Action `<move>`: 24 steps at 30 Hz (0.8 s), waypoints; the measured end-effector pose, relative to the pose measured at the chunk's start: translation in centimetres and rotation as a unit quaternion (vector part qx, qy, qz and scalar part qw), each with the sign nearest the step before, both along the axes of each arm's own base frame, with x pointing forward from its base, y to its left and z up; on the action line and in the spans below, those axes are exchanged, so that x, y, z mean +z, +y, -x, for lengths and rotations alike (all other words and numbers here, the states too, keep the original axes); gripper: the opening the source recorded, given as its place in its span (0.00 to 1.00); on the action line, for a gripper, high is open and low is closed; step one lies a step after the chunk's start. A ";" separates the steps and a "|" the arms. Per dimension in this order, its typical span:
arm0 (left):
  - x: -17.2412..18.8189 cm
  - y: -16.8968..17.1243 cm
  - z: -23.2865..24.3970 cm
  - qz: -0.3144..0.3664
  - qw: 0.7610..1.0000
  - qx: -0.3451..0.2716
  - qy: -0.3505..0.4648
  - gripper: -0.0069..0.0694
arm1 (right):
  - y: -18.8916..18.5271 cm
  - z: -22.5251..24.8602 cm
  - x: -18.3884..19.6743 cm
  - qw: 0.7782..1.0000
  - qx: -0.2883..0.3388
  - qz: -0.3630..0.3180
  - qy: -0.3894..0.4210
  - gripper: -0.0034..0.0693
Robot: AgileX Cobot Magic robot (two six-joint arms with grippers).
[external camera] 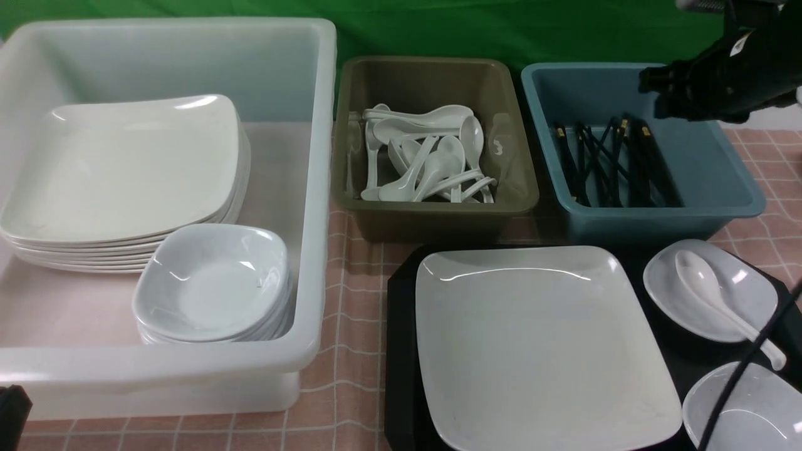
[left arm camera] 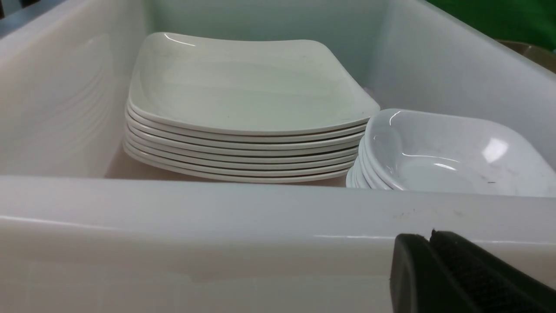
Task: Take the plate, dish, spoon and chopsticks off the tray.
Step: Use the right arm to put the chopsticks into the small storage box on the right, then use the right arm to grab a soup spoon from the plate
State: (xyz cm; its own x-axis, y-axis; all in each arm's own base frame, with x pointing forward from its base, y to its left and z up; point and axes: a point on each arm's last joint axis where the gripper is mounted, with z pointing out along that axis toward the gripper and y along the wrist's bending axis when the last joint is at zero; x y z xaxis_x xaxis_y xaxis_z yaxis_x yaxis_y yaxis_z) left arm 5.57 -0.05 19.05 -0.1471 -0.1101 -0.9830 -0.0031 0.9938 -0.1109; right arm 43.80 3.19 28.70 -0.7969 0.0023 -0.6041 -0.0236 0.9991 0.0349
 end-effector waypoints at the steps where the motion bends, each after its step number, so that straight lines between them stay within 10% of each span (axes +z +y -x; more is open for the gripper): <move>1: 0.0 0.0 0.0 0.000 1.000 0.000 0.000 0.12 | -0.1 1.3 1.2 1.000 0.014 0.012 0.025 0.32; 5: 0.0 0.0 0.0 0.000 1.000 0.000 0.000 0.12 | -0.5 6.4 4.0 0.986 0.037 0.033 0.157 0.09; 13: 0.0 0.0 0.0 0.001 1.000 0.000 0.000 0.12 | -0.8 9.6 -0.1 0.961 0.046 0.044 0.268 0.10; 24: 0.0 0.0 0.0 0.001 1.000 0.000 0.000 0.12 | -1.2 7.6 -8.5 0.946 0.103 0.095 0.291 0.58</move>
State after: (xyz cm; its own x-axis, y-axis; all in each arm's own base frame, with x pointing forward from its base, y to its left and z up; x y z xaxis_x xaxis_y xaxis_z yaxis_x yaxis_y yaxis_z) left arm 5.57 -0.05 19.05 -0.1471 -0.1117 -0.9828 -0.0034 0.9937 -0.1124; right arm 36.20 2.01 20.16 -0.9663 -0.2548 -0.0363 -0.2514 0.9647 -0.0785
